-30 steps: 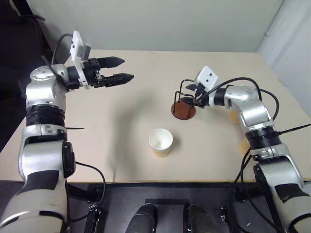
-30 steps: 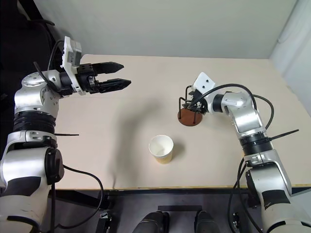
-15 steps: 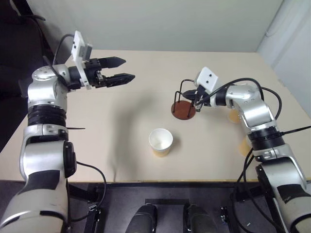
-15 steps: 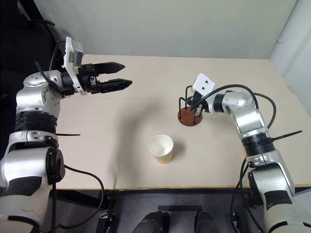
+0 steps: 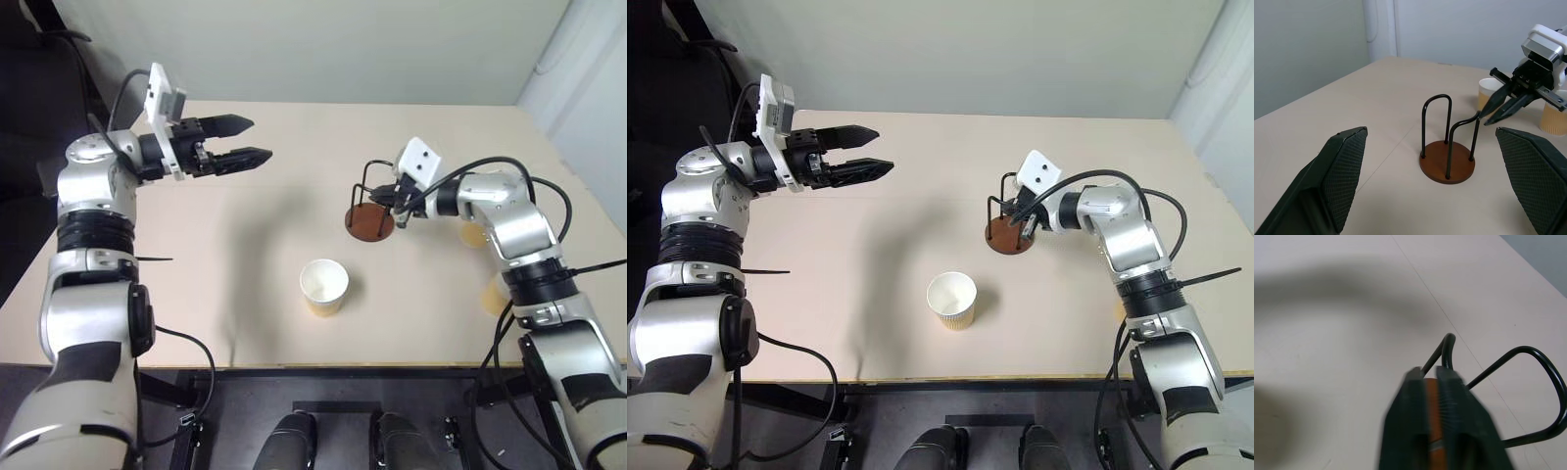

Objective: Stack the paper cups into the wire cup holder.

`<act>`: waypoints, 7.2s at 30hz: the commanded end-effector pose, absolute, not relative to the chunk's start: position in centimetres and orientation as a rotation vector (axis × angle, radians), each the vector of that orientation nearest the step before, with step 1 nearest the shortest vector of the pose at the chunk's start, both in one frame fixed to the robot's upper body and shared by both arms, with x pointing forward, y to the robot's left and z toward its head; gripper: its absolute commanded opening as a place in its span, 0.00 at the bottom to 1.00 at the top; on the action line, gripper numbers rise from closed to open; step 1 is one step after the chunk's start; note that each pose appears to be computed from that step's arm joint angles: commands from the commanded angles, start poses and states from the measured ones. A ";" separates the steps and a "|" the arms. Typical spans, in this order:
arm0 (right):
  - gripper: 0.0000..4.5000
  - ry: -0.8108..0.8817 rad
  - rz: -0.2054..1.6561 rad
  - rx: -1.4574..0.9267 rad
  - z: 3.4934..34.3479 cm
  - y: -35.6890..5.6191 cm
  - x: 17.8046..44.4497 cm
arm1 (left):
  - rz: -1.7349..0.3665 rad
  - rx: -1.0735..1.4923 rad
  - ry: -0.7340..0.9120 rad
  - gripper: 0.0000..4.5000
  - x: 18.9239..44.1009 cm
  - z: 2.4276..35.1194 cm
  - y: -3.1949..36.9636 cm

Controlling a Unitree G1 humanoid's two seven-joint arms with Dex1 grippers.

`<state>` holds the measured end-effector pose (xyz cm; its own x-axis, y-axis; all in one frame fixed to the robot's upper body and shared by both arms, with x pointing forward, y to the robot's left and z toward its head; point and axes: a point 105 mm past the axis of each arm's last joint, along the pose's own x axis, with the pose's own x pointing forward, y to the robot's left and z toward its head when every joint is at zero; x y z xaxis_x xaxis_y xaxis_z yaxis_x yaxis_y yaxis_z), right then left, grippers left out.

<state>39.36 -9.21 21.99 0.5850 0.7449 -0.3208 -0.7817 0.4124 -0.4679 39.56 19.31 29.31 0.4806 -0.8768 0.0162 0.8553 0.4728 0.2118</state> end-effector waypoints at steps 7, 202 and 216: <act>0.51 -0.008 0.942 -0.644 23.4 -8.8 39.4 | -1.061 0.213 -0.195 1.00 39.2 31.3 19.4; 0.58 0.183 1.137 -1.049 29.2 -13.0 29.7 | -1.482 0.466 0.052 1.00 37.8 27.9 12.8; 0.58 0.195 1.109 -0.685 32.6 -15.0 25.7 | -1.515 0.836 0.135 1.00 36.8 29.7 11.3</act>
